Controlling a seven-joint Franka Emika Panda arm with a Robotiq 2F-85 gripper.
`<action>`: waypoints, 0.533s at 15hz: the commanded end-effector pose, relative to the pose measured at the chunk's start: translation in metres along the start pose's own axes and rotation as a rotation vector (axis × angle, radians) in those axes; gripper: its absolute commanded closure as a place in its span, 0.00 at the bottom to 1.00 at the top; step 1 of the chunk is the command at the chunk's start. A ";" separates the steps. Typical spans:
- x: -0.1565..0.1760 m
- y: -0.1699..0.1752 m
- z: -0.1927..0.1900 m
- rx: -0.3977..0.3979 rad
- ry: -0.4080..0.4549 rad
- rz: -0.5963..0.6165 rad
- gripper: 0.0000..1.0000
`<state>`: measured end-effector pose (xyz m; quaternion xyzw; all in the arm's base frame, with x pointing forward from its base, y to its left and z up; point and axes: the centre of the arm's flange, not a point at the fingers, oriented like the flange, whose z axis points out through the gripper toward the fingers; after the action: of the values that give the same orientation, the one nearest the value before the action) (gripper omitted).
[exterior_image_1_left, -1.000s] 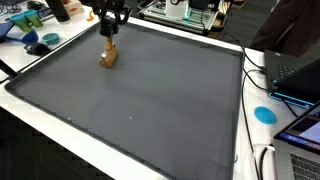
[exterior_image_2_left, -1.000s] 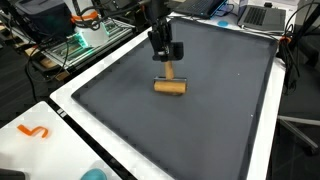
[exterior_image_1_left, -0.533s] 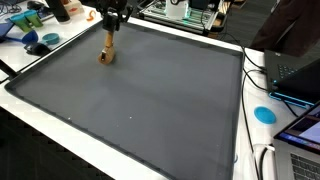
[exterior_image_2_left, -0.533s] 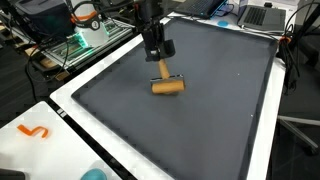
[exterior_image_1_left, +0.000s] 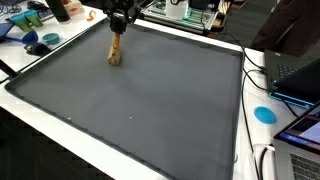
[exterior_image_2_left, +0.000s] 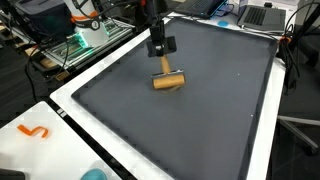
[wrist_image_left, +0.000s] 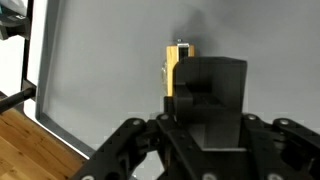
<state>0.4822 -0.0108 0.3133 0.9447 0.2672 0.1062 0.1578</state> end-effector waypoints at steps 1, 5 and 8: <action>-0.011 -0.044 0.035 0.033 -0.154 -0.043 0.76; -0.014 -0.052 0.039 -0.029 -0.220 -0.073 0.76; -0.017 -0.055 0.041 -0.075 -0.251 -0.081 0.76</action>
<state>0.4764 0.0239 0.3037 0.9291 0.2938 0.0615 0.2159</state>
